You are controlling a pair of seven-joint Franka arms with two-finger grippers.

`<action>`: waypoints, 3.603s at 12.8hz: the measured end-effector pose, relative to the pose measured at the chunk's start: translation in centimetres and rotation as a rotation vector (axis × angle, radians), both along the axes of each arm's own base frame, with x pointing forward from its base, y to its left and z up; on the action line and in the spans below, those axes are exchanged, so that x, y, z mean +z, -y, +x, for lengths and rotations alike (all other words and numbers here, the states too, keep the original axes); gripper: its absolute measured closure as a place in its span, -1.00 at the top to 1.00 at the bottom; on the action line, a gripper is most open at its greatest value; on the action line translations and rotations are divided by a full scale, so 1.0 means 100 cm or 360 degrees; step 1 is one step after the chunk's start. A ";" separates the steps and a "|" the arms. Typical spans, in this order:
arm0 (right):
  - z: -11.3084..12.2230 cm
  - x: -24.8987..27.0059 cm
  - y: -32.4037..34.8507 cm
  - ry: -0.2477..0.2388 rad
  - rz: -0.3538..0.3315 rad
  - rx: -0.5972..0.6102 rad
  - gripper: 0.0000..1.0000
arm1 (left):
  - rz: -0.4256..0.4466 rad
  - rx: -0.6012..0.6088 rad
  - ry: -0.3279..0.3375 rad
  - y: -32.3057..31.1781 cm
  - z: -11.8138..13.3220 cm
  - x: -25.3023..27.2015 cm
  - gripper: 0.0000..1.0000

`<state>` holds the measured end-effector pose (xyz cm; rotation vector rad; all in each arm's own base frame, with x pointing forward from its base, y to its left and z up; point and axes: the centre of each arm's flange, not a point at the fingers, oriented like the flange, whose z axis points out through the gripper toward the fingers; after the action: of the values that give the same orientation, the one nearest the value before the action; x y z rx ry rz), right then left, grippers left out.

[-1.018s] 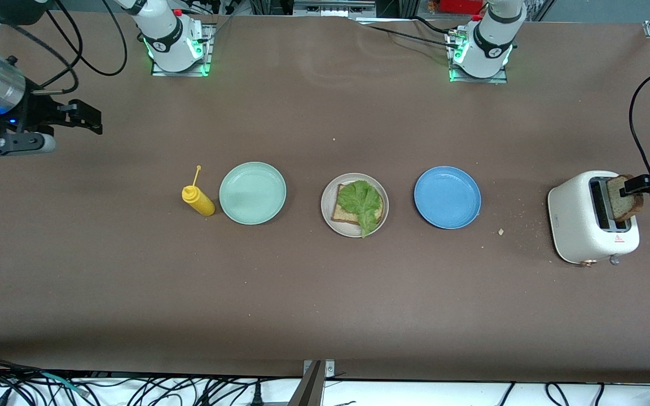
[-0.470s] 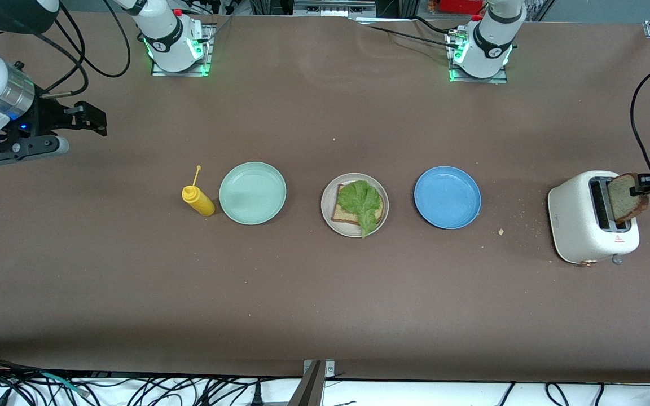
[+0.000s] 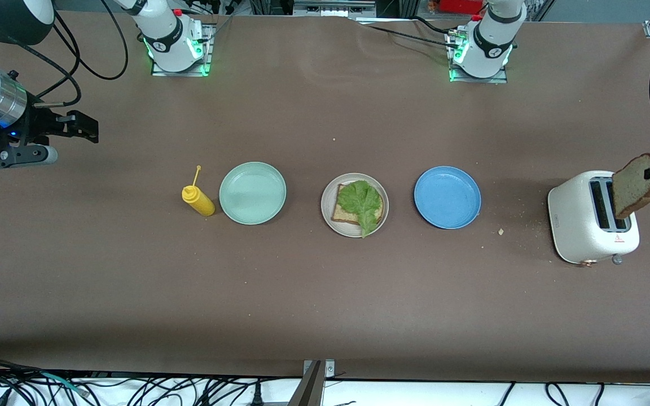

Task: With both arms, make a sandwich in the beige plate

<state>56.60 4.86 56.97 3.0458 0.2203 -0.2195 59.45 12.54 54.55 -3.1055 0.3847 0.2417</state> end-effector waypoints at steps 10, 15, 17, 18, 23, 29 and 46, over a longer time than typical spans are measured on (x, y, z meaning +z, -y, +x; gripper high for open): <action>0.012 0.029 -0.014 0.0154 0.0023 0.0021 1.00 | -0.1063 -0.0220 -0.0548 0.200 0.027 -0.141 -0.83; 0.013 0.030 -0.010 0.0155 0.0069 -0.0007 1.00 | -0.1599 -0.0043 -0.0696 0.289 0.044 -0.247 -0.83; 0.013 0.031 -0.015 0.0157 0.0072 0.0007 1.00 | -0.1682 0.0019 -0.0674 0.326 0.046 -0.264 -0.83; 0.013 0.031 -0.016 0.0158 0.0073 0.0010 1.00 | -0.1746 0.0081 -0.0681 0.338 0.047 -0.278 -0.83; 0.013 0.031 -0.014 0.0159 0.0073 0.0005 1.00 | -0.1770 0.0206 -0.0632 0.373 0.045 -0.338 -0.83; 0.013 0.031 -0.014 0.0158 0.0073 0.0004 1.00 | -0.1821 0.0067 -0.0531 0.374 0.040 -0.370 -0.56; 0.013 0.030 -0.015 0.0155 0.0073 0.0006 1.00 | -0.1163 -0.0429 -0.0242 0.246 0.075 -0.262 1.00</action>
<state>57.94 6.38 59.95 3.0912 0.2280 -0.0666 66.94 -12.02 28.39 -3.6686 1.1130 0.4131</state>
